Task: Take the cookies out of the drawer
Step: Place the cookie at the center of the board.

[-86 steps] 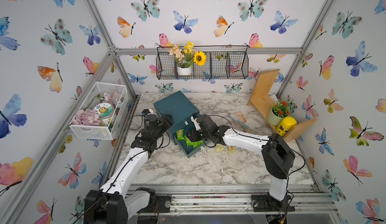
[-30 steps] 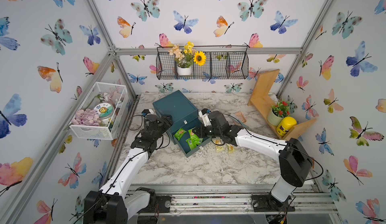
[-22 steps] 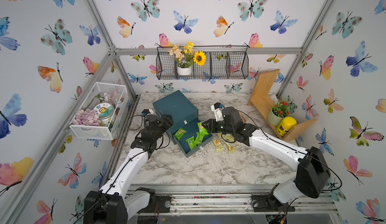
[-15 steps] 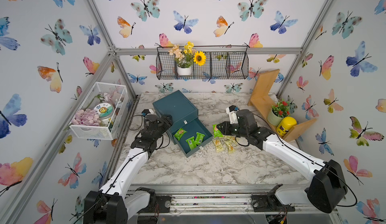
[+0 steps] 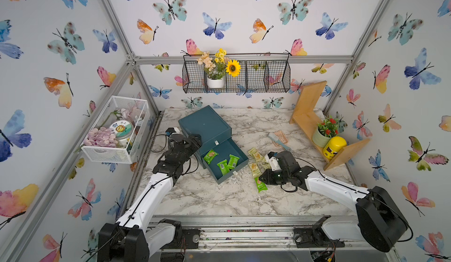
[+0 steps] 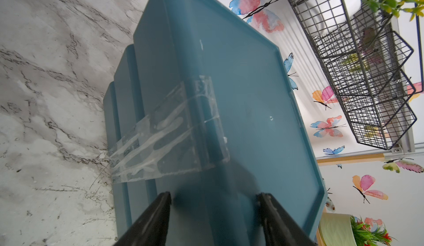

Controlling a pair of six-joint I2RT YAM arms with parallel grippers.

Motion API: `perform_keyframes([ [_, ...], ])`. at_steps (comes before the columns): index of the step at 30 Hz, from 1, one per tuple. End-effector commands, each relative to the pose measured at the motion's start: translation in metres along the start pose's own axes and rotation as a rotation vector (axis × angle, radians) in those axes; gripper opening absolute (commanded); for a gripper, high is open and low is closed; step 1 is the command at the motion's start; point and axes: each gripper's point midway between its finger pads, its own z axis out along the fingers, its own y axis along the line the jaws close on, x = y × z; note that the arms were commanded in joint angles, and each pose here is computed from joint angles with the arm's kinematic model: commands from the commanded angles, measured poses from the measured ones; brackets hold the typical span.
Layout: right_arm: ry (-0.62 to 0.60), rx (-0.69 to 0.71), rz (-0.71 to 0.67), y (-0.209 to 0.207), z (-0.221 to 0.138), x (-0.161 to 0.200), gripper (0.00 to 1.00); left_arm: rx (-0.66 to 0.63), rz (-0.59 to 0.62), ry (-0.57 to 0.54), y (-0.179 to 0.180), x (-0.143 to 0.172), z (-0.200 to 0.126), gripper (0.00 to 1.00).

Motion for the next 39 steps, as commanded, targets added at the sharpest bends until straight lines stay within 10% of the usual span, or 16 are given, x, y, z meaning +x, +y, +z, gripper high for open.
perform_keyframes([
  [1, -0.01, -0.078, 0.0, 0.011, 0.006, -0.003, 0.1, -0.078, 0.026, 0.088, 0.021, 0.023, -0.001, 0.65],
  [12, -0.059, 0.046, -0.02, -0.025, 0.02, 0.001, 0.13, -0.08, 0.026, 0.089, 0.022, 0.023, -0.001, 0.65],
  [20, -0.079, 0.138, -0.043, -0.036, 0.01, -0.003, 0.44, -0.085, 0.024, 0.092, 0.024, 0.025, -0.001, 0.65],
  [27, -0.16, 0.183, -0.138, -0.015, -0.03, -0.032, 0.48, -0.076, 0.02, 0.085, 0.022, 0.023, -0.006, 0.67],
  [39, -0.314, 0.155, -0.933, 0.104, -0.073, -0.093, 0.49, -0.024, 0.027, 0.012, -0.001, 0.0, -0.035, 0.84],
])
